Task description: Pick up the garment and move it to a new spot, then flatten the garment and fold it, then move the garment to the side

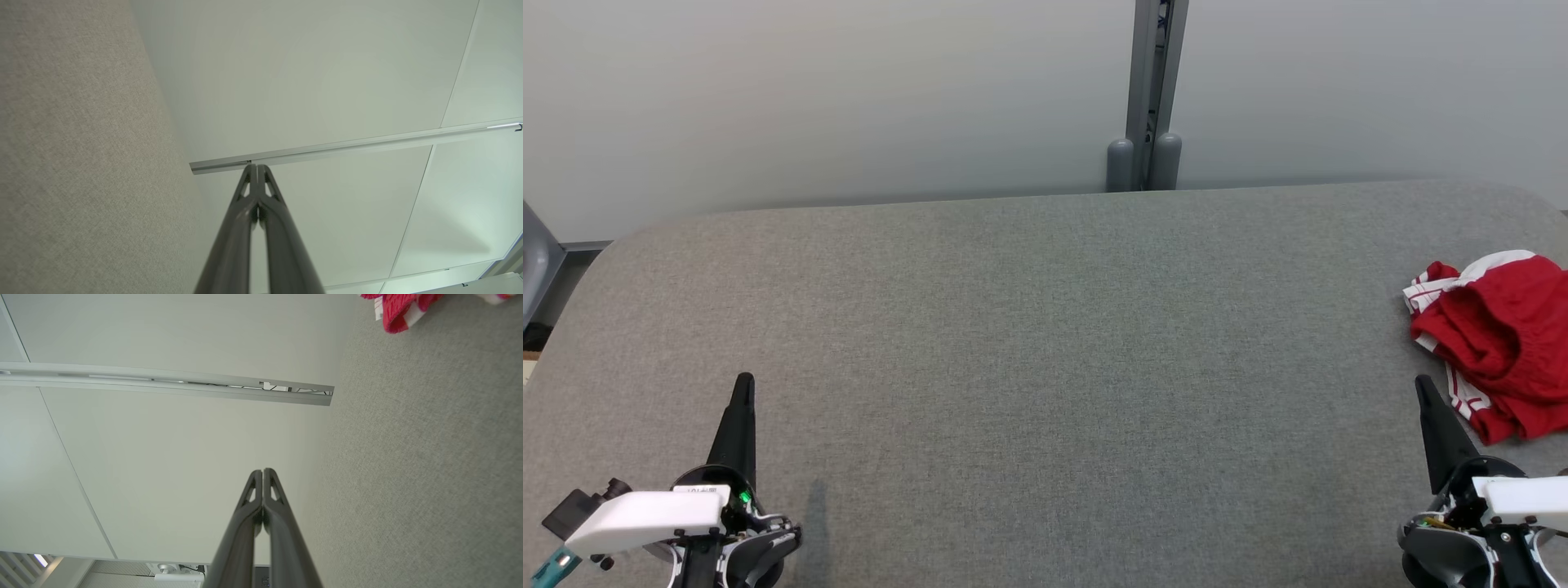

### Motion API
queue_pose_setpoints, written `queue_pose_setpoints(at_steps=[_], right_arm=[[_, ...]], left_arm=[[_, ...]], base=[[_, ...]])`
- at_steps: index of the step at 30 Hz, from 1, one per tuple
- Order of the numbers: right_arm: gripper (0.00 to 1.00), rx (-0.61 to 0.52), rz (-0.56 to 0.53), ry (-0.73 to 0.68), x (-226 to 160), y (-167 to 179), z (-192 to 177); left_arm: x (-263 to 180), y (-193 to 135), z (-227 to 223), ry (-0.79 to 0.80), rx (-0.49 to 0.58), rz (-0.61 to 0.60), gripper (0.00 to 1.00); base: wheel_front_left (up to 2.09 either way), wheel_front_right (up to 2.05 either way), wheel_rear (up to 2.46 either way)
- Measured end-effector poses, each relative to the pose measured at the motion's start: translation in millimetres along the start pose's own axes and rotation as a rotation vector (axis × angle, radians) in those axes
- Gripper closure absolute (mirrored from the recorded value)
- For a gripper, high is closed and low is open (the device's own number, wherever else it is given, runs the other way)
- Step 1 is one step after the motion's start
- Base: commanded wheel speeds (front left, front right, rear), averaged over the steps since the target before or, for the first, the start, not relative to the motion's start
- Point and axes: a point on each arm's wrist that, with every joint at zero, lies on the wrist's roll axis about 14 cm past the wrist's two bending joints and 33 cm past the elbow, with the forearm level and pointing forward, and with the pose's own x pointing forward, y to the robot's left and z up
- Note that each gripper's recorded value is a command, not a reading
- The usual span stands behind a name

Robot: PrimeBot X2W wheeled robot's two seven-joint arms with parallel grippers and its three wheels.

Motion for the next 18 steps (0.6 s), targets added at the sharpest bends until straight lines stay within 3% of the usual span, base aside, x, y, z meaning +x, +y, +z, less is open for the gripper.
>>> queue_pose_setpoints(at_steps=[18], right_arm=[[1.00, 0.066, 0.017, -0.002, 0.5, 4.3, 2.5]], left_arm=[[2.7, -7.6, 2.3, -0.001, -0.061, -0.033, 1.00]], base=[[0.00, 0.00, 0.00]])
